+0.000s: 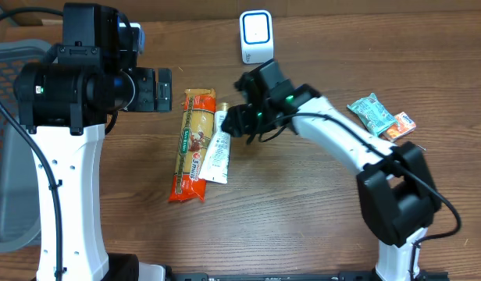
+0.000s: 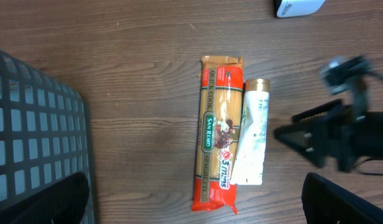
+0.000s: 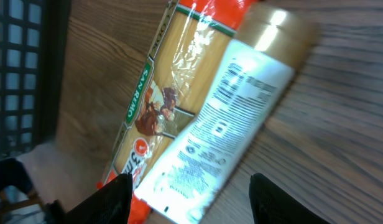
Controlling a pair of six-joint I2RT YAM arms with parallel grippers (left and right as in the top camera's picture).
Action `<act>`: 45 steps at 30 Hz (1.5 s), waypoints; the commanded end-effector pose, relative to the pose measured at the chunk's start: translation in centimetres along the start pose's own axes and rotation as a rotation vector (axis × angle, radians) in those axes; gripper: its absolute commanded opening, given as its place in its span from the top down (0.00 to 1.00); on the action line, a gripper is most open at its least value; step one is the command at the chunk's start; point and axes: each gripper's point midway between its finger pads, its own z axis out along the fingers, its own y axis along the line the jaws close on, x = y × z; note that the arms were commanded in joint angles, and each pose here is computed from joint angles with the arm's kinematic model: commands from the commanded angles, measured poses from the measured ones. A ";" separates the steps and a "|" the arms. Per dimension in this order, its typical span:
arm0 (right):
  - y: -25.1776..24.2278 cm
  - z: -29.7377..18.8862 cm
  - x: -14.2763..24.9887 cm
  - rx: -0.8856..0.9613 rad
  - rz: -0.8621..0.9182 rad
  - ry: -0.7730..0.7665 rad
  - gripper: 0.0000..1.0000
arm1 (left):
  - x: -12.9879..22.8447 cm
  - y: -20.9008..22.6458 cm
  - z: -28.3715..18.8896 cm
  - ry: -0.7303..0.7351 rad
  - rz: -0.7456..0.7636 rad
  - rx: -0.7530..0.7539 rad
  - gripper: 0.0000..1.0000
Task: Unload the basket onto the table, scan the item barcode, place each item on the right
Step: 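Move the right gripper to the white tube and grasp it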
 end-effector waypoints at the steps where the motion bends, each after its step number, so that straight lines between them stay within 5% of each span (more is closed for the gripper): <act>1: -0.8 1.5 -0.5 0.080 0.015 -0.031 0.40 | -0.2 -0.2 -0.1 -0.006 0.024 0.002 0.00; 26: -2.7 6.3 4.8 0.038 0.217 0.150 0.34 | -0.2 -0.2 -0.1 -0.006 0.024 0.002 0.00; 39: -1.3 8.7 6.2 -0.139 0.193 0.228 0.36 | -0.2 -0.2 -0.1 -0.006 0.024 0.002 0.00; 42: -1.3 8.7 5.9 -0.145 0.190 0.218 0.44 | -0.2 -0.2 -0.1 -0.006 0.024 0.002 0.00; 45: -1.3 8.7 6.0 -0.144 0.191 0.219 0.67 | -0.2 -0.2 -0.1 -0.006 0.024 0.002 0.00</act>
